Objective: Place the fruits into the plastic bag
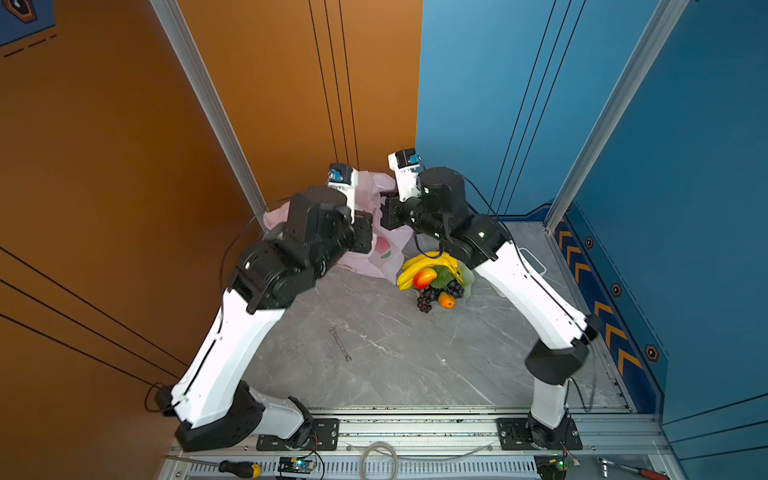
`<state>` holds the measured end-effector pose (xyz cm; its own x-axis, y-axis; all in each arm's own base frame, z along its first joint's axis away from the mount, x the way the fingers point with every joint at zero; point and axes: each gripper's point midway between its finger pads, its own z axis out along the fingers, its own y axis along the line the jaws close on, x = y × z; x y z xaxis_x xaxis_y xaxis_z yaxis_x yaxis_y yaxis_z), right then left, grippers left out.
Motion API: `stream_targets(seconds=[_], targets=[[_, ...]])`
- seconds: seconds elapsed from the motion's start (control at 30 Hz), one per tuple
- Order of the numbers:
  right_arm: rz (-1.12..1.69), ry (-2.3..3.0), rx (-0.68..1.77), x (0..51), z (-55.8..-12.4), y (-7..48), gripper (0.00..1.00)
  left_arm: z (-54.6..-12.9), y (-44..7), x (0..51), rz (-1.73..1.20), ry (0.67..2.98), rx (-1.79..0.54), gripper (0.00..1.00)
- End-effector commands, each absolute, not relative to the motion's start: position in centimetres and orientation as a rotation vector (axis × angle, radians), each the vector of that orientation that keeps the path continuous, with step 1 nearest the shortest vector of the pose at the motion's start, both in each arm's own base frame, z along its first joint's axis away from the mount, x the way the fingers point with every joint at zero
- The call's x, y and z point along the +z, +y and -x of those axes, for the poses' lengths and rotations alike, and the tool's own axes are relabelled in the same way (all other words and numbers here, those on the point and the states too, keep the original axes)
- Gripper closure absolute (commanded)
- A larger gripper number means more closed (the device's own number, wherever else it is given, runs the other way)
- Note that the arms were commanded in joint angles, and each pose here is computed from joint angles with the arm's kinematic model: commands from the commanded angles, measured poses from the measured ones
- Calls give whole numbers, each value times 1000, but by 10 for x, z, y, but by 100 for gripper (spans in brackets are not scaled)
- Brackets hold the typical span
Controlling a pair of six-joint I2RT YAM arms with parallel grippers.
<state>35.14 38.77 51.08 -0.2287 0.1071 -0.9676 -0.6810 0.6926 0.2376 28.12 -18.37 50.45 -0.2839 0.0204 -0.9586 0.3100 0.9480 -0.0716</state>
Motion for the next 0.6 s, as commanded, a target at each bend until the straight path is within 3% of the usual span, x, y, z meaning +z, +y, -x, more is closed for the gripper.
stream_targets(seconds=[0.0, 0.07, 0.17, 0.3, 0.4, 0.57], targets=[[408, 1452, 686, 560, -348, 352, 100, -270, -149, 513, -214, 1724, -44, 100], [373, 1623, 661, 505, -369, 344, 100, -270, -131, 475, -154, 1786, 17, 100], [312, 2019, 612, 383, -393, 326, 100, -272, -110, 382, -63, 2008, 7, 100], [267, 2452, 562, 253, -375, 306, 100, -256, -88, 269, 147, 2304, -86, 100], [295, 2555, 588, 219, -351, 311, 100, -243, -88, 230, 212, 2393, -128, 100], [367, 2604, 603, 205, -330, 326, 100, -231, -94, 205, 238, 2468, -187, 100]])
